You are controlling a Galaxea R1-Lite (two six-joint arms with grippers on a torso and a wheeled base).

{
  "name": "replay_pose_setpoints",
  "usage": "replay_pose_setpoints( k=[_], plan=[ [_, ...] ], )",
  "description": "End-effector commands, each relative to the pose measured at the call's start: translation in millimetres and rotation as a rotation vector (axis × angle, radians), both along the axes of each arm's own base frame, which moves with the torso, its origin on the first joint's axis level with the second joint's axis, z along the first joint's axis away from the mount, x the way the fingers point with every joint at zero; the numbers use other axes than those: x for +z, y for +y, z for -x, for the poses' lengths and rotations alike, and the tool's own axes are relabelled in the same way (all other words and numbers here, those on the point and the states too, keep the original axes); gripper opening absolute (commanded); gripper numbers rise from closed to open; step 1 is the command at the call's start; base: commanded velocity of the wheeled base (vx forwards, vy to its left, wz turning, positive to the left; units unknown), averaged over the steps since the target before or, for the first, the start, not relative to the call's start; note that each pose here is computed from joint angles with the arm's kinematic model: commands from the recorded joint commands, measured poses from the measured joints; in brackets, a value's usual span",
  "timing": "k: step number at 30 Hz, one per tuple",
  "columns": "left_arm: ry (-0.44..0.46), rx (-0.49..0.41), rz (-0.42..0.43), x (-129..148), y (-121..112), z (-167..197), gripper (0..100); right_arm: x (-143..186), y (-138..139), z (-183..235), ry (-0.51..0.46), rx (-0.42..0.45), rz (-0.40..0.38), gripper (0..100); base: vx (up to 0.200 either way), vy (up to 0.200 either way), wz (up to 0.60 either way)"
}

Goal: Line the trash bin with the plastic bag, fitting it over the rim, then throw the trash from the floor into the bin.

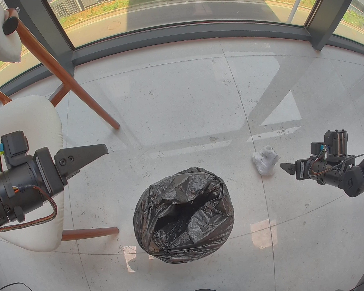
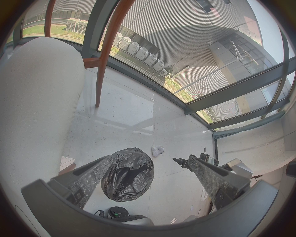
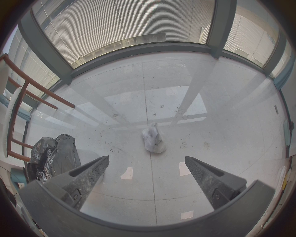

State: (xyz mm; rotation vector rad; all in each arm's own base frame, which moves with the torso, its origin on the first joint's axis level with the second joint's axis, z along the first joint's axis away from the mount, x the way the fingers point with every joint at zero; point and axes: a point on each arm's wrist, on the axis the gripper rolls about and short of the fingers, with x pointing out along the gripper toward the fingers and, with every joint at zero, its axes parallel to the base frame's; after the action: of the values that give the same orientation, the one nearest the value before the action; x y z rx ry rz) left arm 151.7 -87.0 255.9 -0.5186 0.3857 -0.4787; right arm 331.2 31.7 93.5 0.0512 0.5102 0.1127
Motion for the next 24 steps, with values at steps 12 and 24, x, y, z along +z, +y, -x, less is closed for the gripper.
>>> replay_pose_setpoints(
  k=[12,24],
  plan=[
    [-0.05,0.034,0.033,17,0,-4,100,-27,11,-52,0.002,0.023,-0.001,100,0.0,-0.183,0.0],
    [-0.017,0.06,0.136,23,2,0,100,-54,64,-89,-0.02,0.133,-0.007,100,0.0,0.0,0.0]
  ],
)
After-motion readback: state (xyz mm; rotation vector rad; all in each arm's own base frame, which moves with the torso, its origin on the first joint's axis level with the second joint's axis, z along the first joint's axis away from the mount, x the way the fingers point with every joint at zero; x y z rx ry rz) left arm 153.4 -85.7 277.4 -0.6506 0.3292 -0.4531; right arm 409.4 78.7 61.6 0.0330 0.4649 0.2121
